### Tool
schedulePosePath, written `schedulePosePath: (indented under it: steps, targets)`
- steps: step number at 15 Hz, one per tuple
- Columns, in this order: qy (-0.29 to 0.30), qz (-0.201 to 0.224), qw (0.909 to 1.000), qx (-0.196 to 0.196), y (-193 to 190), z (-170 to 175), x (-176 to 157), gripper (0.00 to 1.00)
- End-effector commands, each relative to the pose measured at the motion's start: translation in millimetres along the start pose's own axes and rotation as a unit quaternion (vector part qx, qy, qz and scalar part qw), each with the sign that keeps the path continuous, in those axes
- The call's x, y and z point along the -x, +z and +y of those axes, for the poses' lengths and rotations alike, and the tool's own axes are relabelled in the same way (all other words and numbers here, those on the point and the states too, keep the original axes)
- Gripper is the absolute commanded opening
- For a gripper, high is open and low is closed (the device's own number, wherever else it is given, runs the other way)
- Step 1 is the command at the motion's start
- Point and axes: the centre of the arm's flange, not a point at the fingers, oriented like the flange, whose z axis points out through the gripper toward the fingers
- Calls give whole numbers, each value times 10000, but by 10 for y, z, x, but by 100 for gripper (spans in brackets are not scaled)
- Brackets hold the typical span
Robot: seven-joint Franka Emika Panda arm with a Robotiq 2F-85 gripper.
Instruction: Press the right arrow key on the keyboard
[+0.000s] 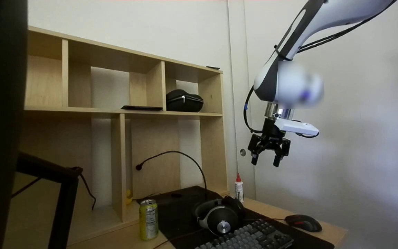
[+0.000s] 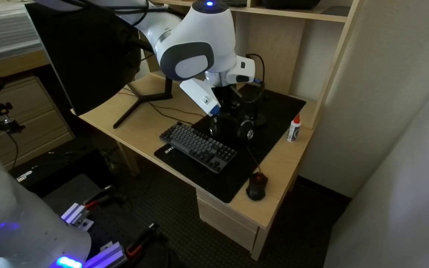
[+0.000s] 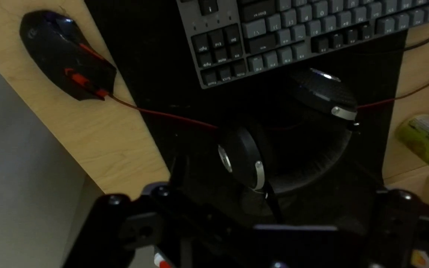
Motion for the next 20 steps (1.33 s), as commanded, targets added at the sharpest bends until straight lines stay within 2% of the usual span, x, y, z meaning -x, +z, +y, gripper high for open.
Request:
schedulePosePath:
  steps: [1, 5, 6, 7, 11, 12, 13, 16, 17, 18, 20]
  targets:
    - [79, -504, 9984, 237, 283, 258, 341, 100]
    - [288, -977, 9941, 363, 519, 630, 799, 100]
    - [339, -983, 9936, 452, 546, 685, 864, 100]
    - [280, -891, 9950, 355, 497, 591, 697, 100]
    - [333, -1004, 9936, 396, 545, 686, 818, 100]
    - [328, -1015, 9922, 645, 701, 684, 817, 100]
    - [374, -1167, 9900, 699, 856, 709, 841, 100]
    - [625, -1254, 9850, 1005, 1184, 805, 927, 100]
    - [713, -1327, 9843, 924, 1268, 811, 957, 100]
    - [603, -1263, 9864, 861, 1036, 759, 970, 100]
    - [657, -1391, 9838, 919, 1208, 778, 1031, 100]
